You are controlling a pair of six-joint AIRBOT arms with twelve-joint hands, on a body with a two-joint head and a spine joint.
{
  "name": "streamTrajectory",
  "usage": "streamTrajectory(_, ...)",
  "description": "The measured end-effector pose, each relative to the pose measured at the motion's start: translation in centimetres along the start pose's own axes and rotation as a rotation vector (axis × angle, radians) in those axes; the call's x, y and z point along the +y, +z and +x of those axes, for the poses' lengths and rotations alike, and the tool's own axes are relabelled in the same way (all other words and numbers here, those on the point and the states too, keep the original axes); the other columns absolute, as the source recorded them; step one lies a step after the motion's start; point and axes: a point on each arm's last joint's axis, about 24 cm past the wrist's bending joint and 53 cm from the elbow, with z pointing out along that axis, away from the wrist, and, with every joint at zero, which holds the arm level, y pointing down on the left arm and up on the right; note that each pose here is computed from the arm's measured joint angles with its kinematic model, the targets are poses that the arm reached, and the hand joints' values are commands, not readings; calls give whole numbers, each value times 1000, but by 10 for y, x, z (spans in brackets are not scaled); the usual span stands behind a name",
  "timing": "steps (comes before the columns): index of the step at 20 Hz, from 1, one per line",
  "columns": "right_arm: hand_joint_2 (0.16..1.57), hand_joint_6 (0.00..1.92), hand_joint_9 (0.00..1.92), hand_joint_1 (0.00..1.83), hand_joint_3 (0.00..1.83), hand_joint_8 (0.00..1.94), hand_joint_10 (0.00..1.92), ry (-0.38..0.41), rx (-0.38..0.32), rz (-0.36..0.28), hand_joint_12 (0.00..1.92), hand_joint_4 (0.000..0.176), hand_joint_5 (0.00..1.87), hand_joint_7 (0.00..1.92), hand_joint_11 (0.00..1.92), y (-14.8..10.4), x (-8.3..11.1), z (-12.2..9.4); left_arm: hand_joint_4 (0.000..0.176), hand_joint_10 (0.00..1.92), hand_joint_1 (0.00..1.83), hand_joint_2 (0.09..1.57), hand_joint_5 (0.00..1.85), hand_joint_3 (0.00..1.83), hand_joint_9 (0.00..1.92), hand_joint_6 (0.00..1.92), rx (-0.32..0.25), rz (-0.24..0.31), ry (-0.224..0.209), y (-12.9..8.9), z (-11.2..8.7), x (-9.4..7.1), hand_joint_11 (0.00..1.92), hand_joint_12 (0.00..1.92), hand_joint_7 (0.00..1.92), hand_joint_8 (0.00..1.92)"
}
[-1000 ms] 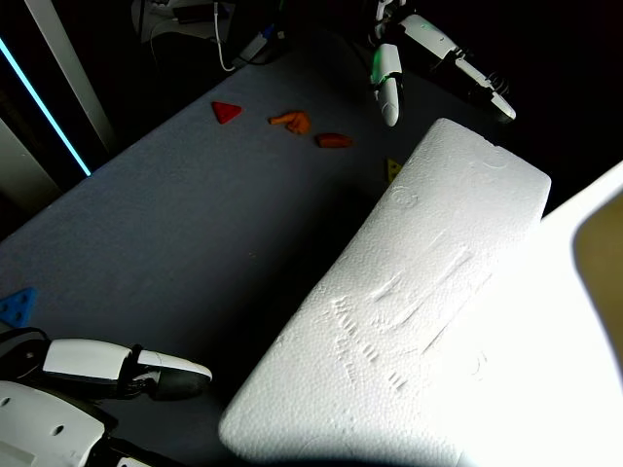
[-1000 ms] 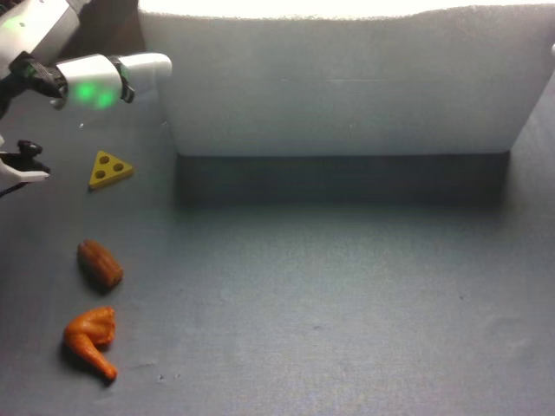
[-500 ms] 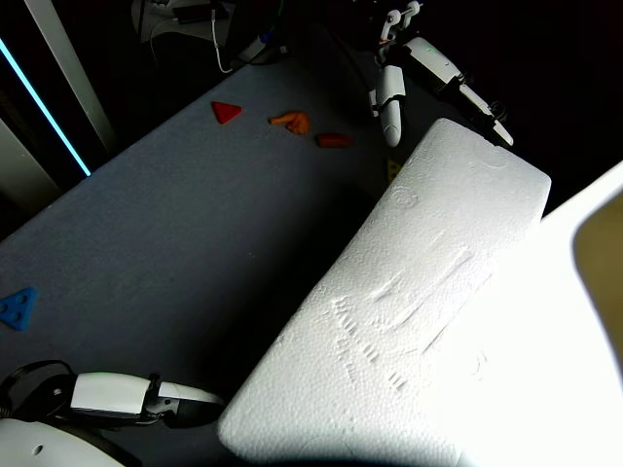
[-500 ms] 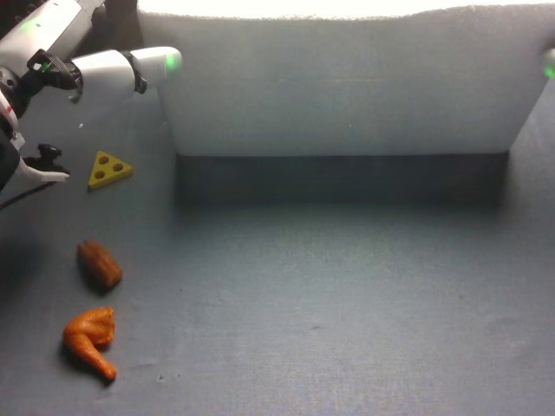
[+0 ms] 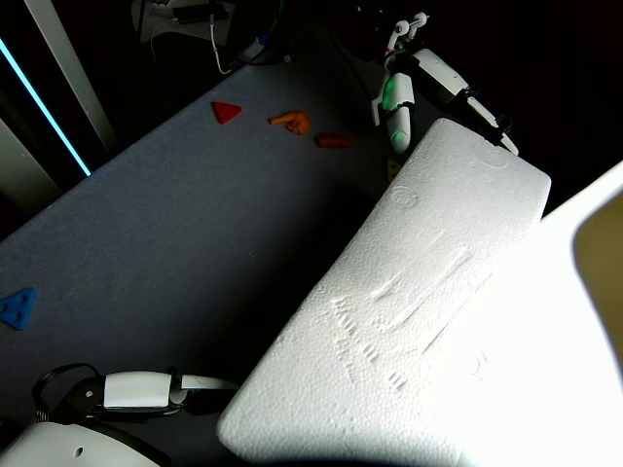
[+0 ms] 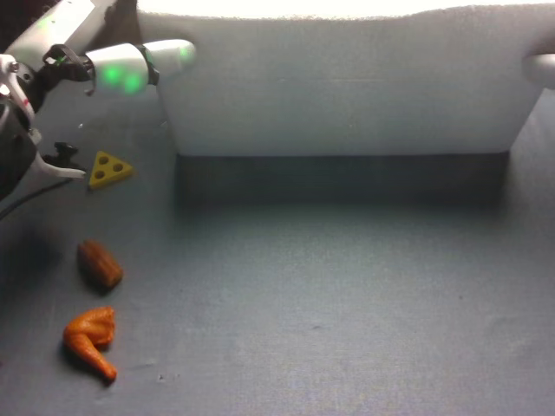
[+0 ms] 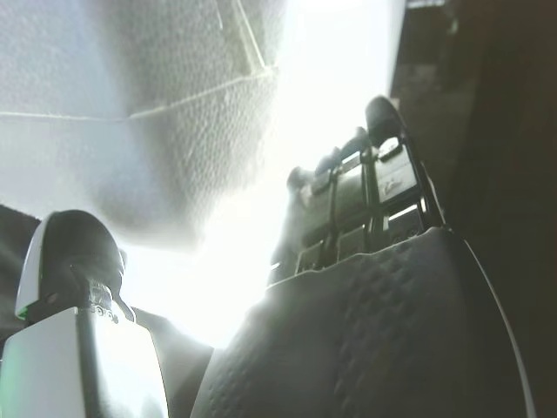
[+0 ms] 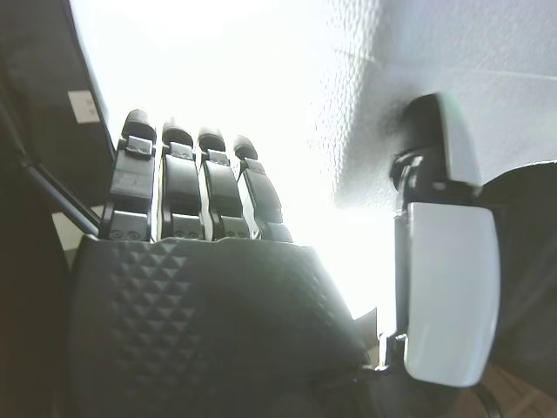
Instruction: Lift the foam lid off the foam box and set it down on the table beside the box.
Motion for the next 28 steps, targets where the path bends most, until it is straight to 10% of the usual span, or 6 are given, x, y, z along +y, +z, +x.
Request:
streamTrajectory(4, 1044, 5, 0, 642, 0, 0, 0, 16, 13, -8, 0, 0, 12, 0, 0, 1, 2, 6, 14, 0, 479, 978, 3, 1, 0, 0, 20, -4, -7, 2, 9, 0, 0, 407, 0, 0)
streamTrajectory(8, 1123, 22, 0, 585, 28, 0, 0, 28, 14, -16, 0, 0, 61, 0, 0, 2, 4, 6, 0, 0, 559, 1051, 106, 10, 0, 15, 18, -1, -10, 3, 8, -1, 0, 3, 0, 0)
streamTrajectory(25, 1207, 40, 0, 501, 24, 0, 0, 67, -22, -128, 0, 0, 116, 2, 0, -12, 39, 0, 23, 0, 527, 1049, 128, 3, 0, 2, -11, 116, -24, -8, -6, -36, 8, 162, 0, 0)
streamTrajectory(26, 1251, 30, 35, 512, 0, 9, 200, 70, -35, -146, 421, 0, 50, 121, 0, -14, 44, -2, 25, 1, 517, 1051, 127, 2, 2, 1, -15, 127, -29, -10, -7, -39, 1, 314, 0, 0)
streamTrajectory(27, 1251, 30, 35, 512, 0, 9, 200, 72, -38, -156, 421, 0, 50, 121, 0, -17, 48, -4, 25, 1, 517, 1051, 127, 2, 2, 1, -16, 136, -27, -12, -8, -42, 1, 314, 0, 0)
streamTrajectory(28, 1224, 50, 1, 580, 0, 4, 353, 68, -42, -165, 954, 0, 71, 136, 0, -19, 51, -7, 39, 0, 521, 1030, 142, 0, 0, 7, -16, 145, -26, -14, -8, -45, 0, 347, 0, 0)
